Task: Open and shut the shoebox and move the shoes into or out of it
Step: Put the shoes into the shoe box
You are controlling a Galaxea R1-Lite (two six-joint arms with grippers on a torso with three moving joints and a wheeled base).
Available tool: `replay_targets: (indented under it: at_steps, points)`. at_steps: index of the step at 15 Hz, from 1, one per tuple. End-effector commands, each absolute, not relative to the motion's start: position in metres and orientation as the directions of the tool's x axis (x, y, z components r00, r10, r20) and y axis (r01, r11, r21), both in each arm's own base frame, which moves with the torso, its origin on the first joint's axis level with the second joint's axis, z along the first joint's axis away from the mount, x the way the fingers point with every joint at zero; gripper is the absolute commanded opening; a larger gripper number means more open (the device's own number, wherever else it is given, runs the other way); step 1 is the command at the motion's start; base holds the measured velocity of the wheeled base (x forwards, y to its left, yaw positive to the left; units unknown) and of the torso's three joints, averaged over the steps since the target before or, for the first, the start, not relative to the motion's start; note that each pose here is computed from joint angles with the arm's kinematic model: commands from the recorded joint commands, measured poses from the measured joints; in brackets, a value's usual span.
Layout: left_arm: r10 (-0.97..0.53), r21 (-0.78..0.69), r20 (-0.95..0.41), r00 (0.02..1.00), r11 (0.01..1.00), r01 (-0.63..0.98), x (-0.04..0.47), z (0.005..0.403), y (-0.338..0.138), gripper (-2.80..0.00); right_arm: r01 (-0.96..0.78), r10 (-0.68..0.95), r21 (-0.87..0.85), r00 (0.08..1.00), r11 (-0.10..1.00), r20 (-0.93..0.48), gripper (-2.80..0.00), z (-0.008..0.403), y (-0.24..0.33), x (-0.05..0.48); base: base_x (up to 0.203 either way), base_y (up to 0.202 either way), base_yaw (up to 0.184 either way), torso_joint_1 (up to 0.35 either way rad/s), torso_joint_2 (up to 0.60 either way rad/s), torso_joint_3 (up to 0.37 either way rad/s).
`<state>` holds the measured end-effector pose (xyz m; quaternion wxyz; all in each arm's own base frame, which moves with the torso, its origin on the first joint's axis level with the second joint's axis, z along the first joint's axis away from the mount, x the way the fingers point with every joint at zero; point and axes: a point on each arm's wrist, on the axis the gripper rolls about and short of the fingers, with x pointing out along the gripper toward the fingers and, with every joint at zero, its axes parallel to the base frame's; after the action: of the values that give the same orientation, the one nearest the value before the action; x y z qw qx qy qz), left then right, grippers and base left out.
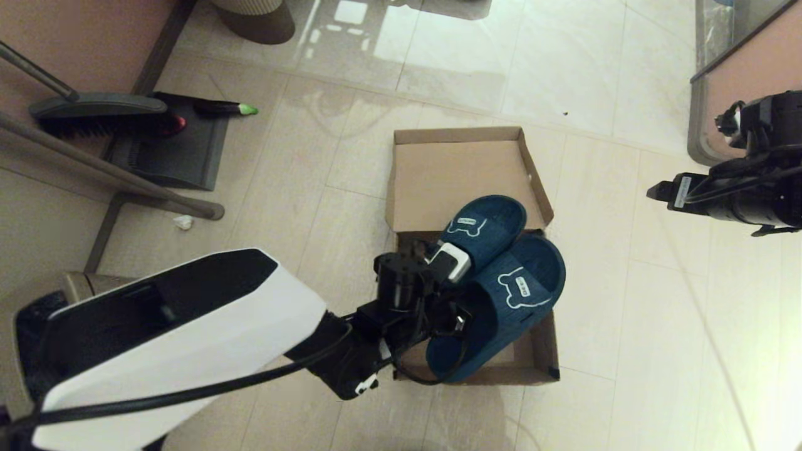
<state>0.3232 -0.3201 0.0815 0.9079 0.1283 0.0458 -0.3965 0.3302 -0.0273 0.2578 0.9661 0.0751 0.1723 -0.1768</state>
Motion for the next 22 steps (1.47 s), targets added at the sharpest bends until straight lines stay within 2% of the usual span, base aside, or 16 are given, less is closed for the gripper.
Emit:
replay_targets:
  at_steps: [1, 7, 8, 16, 20, 22]
  points:
    - [-0.686, 0.22, -0.199, 0.7, 0.664, 0.714, 0.337, 0.054, -0.335, -2.8, 0.37, -0.318, 0.088, 0.879, 0.925, -0.355, 0.0, 0.26, -0.027, 0.325, 0.0, 0.0, 0.0, 0.0, 0.0, 0.0]
    - [-0.673, 0.247, -0.23, 0.703, 0.659, 0.711, 0.349, 0.031, -0.348, -2.8, 0.372, -0.318, 0.094, 0.879, 0.924, -0.354, 0.0, 0.261, -0.027, 0.321, 0.0, 0.0, 0.0, 0.0, 0.0, 0.0]
    - [-0.672, 0.246, -0.24, 0.701, 0.656, 0.713, 0.351, 0.029, -0.35, 0.0, 0.371, -0.317, 0.094, 0.88, 0.924, -0.353, 0.0, 0.261, -0.027, 0.32, 0.0, 0.0, 0.0, 0.0, 0.0, 0.0]
    - [-0.658, 0.251, -0.253, 0.709, 0.664, 0.705, 0.368, 0.007, -0.357, 0.0, 0.372, -0.318, 0.094, 0.879, 0.924, -0.354, 0.0, 0.261, -0.027, 0.315, 0.0, 0.0, 0.0, 0.0, 0.0, 0.0]
    - [-0.644, 0.252, -0.203, 0.737, 0.693, 0.675, 0.373, 0.036, -0.345, 0.0, 0.364, -0.304, 0.105, 0.879, 0.926, -0.368, 0.0, 0.257, -0.027, 0.318, 0.0, 0.0, 0.0, 0.0, 0.0, 0.0]
    - [-0.605, 0.253, -0.162, 0.78, 0.738, 0.625, 0.381, 0.065, -0.327, 0.0, 0.278, -0.185, 0.192, 0.9, 0.941, -0.394, 0.0, 0.251, -0.025, 0.323, 0.0, 0.0, 0.0, 0.0, 0.0, 0.0]
